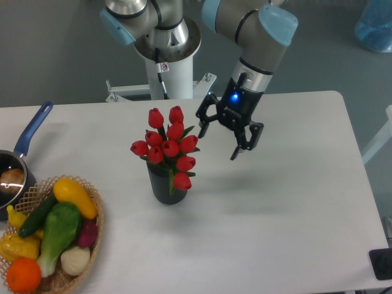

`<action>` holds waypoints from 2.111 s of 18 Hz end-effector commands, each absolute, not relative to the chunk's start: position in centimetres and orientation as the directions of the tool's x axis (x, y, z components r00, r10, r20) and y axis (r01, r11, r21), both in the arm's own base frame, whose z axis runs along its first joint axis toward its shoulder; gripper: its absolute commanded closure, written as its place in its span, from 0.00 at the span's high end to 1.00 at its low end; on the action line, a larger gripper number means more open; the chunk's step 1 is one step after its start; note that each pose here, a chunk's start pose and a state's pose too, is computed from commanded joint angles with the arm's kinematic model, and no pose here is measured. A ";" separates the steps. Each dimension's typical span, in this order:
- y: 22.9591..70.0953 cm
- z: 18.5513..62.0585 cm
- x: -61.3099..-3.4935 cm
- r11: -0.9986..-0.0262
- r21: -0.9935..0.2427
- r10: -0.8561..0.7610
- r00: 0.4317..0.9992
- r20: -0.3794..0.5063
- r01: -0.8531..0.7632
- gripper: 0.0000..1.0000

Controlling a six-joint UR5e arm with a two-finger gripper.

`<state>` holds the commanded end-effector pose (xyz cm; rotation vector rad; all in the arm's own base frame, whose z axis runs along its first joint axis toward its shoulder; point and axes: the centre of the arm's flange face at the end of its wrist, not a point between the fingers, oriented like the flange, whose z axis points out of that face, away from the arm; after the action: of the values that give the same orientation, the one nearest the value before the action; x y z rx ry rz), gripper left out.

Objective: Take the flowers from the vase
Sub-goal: 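Move the open gripper toward the red tulip stems above the black vase, then close the gripper around the tulip stems below the blooms, then lift the gripped tulips straight up out of the black vase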

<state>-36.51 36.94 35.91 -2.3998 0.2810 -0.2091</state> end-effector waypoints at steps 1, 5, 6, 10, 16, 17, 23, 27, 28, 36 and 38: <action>36.9 35.7 -36.3 -0.733 -0.666 -0.260 0.961 0.089 -0.136 1.00; 36.8 34.5 -35.6 -0.725 -0.665 -0.328 0.939 0.107 -0.178 1.00; 36.8 34.2 -35.5 -0.721 -0.666 -0.350 0.930 0.111 -0.192 1.00; 37.4 33.6 -35.2 -0.660 -0.731 -0.388 0.911 0.139 -0.170 1.00; 39.4 34.7 -34.2 -0.535 -0.837 -0.409 0.902 0.139 -0.113 1.00; 39.5 34.8 -34.1 -0.521 -0.847 -0.410 0.901 0.141 -0.105 1.00; 39.3 34.1 -34.6 -0.529 -0.844 -0.403 0.902 0.155 -0.092 0.27; 38.6 35.1 -35.1 -0.524 -0.846 -0.388 0.912 0.135 -0.098 0.00; 38.6 35.2 -35.1 -0.525 -0.845 -0.388 0.912 0.133 -0.100 0.00; 37.2 38.6 -34.4 -0.509 -0.854 -0.360 0.927 0.102 -0.103 0.00; 36.7 39.5 -34.2 -0.510 -0.855 -0.351 0.931 0.105 -0.096 0.00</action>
<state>-34.18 36.66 39.54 -2.0968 0.3174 -0.3260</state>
